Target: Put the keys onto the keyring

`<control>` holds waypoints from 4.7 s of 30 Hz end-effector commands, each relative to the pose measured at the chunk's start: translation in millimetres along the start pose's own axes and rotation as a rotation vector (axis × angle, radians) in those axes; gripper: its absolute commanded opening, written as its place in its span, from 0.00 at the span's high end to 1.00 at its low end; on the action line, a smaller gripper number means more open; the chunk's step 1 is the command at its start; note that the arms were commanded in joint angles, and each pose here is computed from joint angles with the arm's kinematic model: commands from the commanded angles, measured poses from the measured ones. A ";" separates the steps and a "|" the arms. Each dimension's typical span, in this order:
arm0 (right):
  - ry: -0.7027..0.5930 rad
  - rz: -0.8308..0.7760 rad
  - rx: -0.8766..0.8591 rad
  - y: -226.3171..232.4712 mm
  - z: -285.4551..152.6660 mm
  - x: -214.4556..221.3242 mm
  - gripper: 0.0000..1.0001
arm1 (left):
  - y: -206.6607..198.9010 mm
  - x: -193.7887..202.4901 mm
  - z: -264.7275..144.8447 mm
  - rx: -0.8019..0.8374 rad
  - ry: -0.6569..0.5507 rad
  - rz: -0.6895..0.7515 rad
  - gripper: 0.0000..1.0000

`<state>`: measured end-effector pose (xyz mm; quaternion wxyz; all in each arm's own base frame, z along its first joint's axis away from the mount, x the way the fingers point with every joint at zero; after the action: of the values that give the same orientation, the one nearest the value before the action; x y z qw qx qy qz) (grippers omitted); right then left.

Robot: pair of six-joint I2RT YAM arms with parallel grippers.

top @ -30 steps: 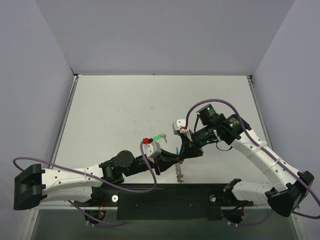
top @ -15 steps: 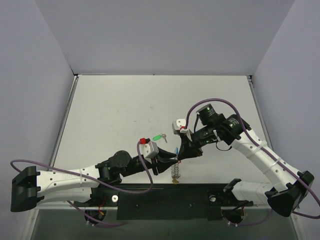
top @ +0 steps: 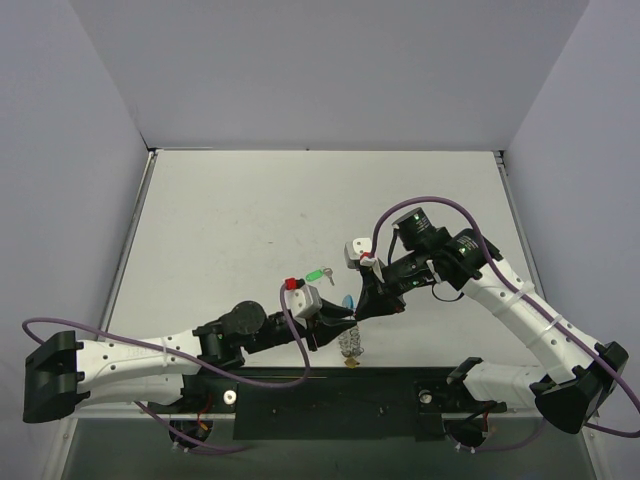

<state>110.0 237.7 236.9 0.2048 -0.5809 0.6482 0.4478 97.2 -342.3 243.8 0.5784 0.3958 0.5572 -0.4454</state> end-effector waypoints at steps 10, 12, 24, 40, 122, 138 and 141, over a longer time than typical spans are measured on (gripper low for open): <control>-0.039 0.003 -0.045 11.0 -1.0 -4.5 1.00 | 3.2 -23.7 8.7 -0.016 -0.051 0.031 0.84; -0.039 0.002 -0.046 11.4 -0.8 -4.5 1.00 | 3.4 -24.7 9.1 -0.019 -0.056 0.026 0.83; -0.041 0.012 -0.036 9.5 -0.8 -4.2 1.00 | 2.1 -37.5 8.3 -0.015 -0.105 0.010 1.00; -0.155 0.015 0.000 7.9 -24.9 -9.5 0.48 | 9.5 -39.8 -16.3 -0.068 -0.181 -0.060 1.00; -0.118 0.014 -0.036 -0.4 -4.1 -21.6 1.00 | 3.7 -35.9 -7.9 -0.046 -0.248 -0.200 0.73; -0.121 0.016 -0.048 2.2 -3.1 -21.0 1.00 | 9.7 -28.7 -3.6 -0.085 -0.192 -0.178 0.93; -0.121 0.017 -0.052 2.5 -2.5 -19.8 1.00 | 11.1 -32.4 -5.3 -0.093 -0.205 -0.178 0.95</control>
<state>121.1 244.4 240.2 0.2135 -0.5493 0.6547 0.4733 104.1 -331.7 250.3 0.5900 0.2854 0.5666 -0.4995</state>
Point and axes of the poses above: each gripper's point midway between its finger pads, its own z axis out along the fingers, its own y axis along the line the jaws close on, x = y × z, the point moved 1 cm from there along -z, back along the fingers, and after that the axes turned 8 degrees about z, right-handed, at the moved point
